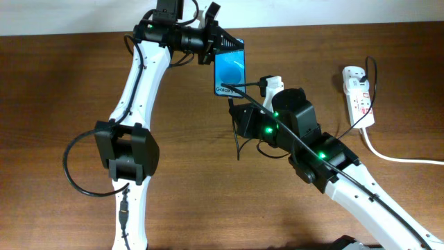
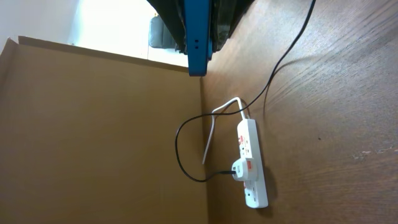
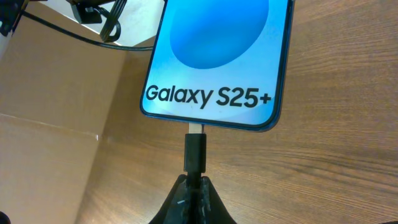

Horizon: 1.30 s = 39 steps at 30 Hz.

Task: Plug charger to phone and switch on socket
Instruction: 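Push the plug up into the phone's port with the right gripper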

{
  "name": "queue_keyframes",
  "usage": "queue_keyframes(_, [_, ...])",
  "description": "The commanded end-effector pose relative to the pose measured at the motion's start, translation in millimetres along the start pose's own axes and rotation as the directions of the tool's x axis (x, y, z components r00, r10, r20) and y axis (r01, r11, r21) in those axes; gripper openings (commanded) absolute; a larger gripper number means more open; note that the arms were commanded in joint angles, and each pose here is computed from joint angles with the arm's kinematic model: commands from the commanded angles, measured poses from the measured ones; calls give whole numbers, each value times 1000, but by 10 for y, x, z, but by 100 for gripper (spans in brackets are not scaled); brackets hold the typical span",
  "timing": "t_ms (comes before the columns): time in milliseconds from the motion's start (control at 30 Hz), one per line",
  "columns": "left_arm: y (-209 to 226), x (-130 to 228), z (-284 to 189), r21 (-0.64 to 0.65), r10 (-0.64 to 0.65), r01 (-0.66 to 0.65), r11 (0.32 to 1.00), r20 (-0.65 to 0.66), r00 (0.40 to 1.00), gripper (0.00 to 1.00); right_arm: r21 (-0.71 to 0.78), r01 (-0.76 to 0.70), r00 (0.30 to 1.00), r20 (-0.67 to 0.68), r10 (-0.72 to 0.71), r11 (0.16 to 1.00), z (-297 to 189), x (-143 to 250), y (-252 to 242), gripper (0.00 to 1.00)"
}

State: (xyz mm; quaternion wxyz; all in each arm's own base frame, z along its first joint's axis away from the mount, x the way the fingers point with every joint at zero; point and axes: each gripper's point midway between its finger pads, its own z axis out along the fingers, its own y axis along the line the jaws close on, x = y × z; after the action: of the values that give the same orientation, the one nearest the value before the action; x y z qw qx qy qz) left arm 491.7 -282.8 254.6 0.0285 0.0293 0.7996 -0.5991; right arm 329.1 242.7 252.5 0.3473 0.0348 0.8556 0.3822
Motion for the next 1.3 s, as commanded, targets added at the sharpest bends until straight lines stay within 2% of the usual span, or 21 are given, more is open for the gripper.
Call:
queue_keyframes(0, [-351, 163, -9, 46, 61, -59, 997, -30, 998, 0, -13, 8, 998, 68, -7, 1000, -10, -212, 62, 4])
queue_keyframes(1100, [-359, 179, 6, 48, 60, -58, 997, -36, 998, 0, 3, -9, 995, 95, 8, 1000, 48, -351, -86, 4])
queue_keyframes(1233, [-336, 137, -61, 46, 56, -55, 997, -22, 998, 0, 12, -2, 998, 57, 1, 1000, 54, -267, -117, 10])
queue_keyframes(1267, [-329, 121, -88, 46, 54, -54, 998, -16, 998, 0, -1, 5, 999, 46, -5, 1000, 54, -250, -93, 14])
